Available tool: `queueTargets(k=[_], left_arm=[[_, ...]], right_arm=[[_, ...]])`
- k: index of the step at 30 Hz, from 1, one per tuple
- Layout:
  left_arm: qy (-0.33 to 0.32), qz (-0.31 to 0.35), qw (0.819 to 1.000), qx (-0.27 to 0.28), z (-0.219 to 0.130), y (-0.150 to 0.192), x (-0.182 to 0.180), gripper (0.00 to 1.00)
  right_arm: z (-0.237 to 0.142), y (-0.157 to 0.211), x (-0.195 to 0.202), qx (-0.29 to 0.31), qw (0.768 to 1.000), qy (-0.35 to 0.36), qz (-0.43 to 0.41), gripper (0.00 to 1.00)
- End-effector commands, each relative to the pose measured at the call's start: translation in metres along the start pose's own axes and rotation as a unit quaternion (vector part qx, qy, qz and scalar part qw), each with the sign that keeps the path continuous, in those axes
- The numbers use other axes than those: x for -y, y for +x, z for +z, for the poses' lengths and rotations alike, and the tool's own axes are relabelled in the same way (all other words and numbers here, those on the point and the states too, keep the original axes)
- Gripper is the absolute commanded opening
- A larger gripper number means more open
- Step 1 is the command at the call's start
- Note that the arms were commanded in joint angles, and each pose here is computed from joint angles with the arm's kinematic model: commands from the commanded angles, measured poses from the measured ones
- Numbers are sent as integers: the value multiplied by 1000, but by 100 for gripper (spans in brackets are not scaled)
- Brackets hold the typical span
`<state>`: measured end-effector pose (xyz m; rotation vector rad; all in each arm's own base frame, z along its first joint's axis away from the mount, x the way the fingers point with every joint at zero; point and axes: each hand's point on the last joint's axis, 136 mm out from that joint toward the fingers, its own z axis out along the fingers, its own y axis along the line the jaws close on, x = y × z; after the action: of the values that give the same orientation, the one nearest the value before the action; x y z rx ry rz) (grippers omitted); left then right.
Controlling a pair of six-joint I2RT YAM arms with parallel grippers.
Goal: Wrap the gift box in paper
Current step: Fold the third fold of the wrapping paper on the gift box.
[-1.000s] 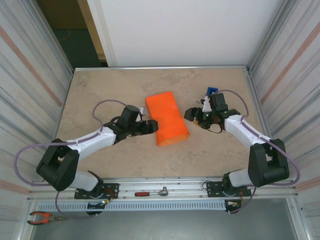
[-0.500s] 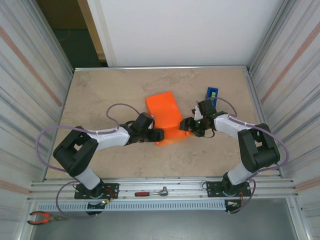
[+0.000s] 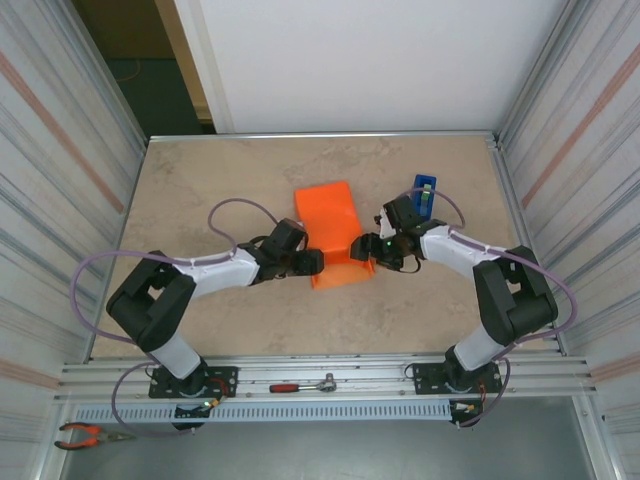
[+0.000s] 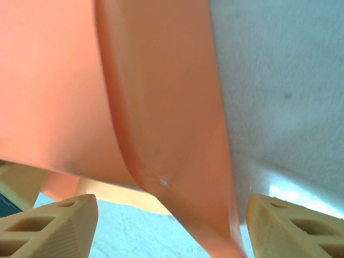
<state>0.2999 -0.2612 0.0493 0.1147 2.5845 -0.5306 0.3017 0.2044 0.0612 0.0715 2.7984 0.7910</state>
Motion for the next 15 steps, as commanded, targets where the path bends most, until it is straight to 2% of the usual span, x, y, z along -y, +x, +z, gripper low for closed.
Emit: queueTargets(k=[1,5,8,15], left_arm=[[-16,12,1000,5,3,-9,-3,75],[-19,12,1000,2,8,-7,-4,75],[-23,11,1000,-1,12,-6,-6,75],[-47,0,999,10,15,-9,-14,72]], right_arm=[[3,-8,14,2,998,55,-21,72],[15,-13,19,-8,997,67,-25,68],[24,-12,18,-15,997,69,-27,61],[34,-8,6,-17,997,70,-34,34]])
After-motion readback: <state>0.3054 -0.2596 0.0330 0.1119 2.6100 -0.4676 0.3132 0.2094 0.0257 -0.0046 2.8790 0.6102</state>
